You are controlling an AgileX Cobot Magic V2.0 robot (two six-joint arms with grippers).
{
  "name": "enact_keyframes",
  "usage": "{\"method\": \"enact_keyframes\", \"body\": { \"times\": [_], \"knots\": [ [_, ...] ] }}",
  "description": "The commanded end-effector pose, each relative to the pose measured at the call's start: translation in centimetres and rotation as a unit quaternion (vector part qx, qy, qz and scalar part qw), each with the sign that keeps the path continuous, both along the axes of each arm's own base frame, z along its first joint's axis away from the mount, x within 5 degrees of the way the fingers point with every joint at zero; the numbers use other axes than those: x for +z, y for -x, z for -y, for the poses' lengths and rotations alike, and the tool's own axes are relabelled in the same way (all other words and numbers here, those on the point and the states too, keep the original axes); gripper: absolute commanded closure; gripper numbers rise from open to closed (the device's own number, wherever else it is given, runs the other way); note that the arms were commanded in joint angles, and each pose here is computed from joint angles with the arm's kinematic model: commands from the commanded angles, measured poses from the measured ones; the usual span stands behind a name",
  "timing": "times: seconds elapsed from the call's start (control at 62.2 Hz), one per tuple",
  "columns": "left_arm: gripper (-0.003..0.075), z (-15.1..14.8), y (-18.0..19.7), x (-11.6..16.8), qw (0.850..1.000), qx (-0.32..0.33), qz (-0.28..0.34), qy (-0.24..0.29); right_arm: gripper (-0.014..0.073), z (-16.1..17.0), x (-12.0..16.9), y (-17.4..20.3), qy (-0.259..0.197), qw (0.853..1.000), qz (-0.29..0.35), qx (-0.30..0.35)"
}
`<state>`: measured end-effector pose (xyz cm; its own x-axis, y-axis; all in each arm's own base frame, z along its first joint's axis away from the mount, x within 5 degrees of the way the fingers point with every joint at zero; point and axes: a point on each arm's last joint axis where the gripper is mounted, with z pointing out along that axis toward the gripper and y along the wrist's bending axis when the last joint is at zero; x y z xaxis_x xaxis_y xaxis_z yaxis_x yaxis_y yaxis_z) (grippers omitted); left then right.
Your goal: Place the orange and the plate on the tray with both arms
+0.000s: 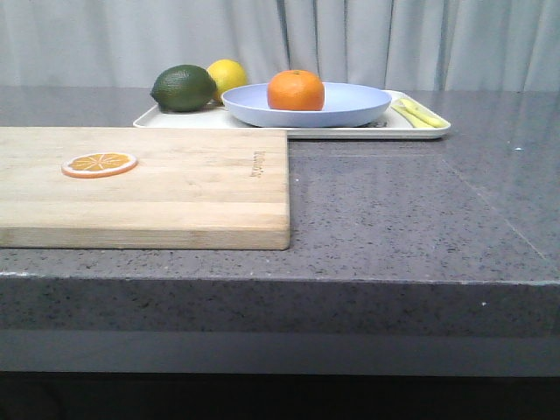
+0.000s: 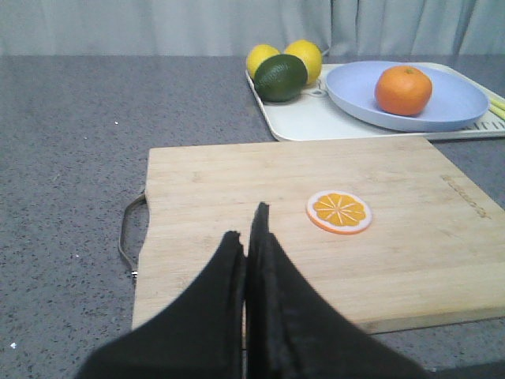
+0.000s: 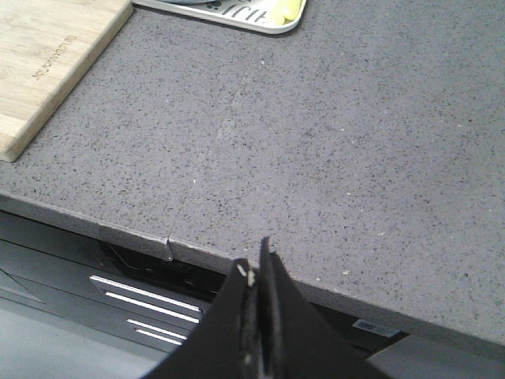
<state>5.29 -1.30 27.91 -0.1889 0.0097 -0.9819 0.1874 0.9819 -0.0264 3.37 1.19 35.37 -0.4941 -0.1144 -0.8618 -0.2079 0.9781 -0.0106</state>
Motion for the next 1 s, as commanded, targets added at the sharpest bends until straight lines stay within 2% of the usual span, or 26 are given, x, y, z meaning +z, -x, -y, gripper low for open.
{"method": "enact_keyframes", "body": {
  "times": [0.0, 0.08, 0.257, 0.563, 0.595, 0.82, 0.981],
  "knots": [
    [0.074, -0.4, 0.1, 0.5, 0.997, 0.023, 0.067, 0.031, 0.066, 0.0, 1.1, -0.4, 0.0, 0.999, 0.039, -0.002],
    [0.074, -0.7, 0.2, -0.9, 0.996, 0.04, 0.065, 0.048, 0.066, 0.0, 1.1, -0.4, 0.0, 0.999, 0.039, -0.002],
    [0.074, -0.8, 0.0, -3.4, 0.995, 0.05, 0.074, 0.04, 0.066, 0.0, 1.1, -0.4, 0.0, 0.999, 0.039, -0.002],
    [0.074, -0.8, -0.1, -6.5, 0.983, 0.046, 0.169, 0.055, 0.066, 0.0, 1.1, -0.4, 0.0, 0.999, 0.039, -0.002],
    [0.074, -0.7, -0.1, -6.6, 0.98, 0.045, 0.183, 0.057, 0.066, 0.0, 1.1, -0.4, -0.001, 0.999, 0.04, -0.002],
    [0.074, -0.8, -0.2, -6.8, 0.982, 0.048, 0.167, 0.075, 0.066, 0.0, 1.1, -0.4, -0.001, 0.999, 0.04, -0.002],
    [0.074, -0.8, -0.2, -6.9, 0.983, 0.048, 0.165, 0.067, 0.066, 0.0, 1.1, -0.4, -0.001, 0.999, 0.04, -0.002]
  ]
}}
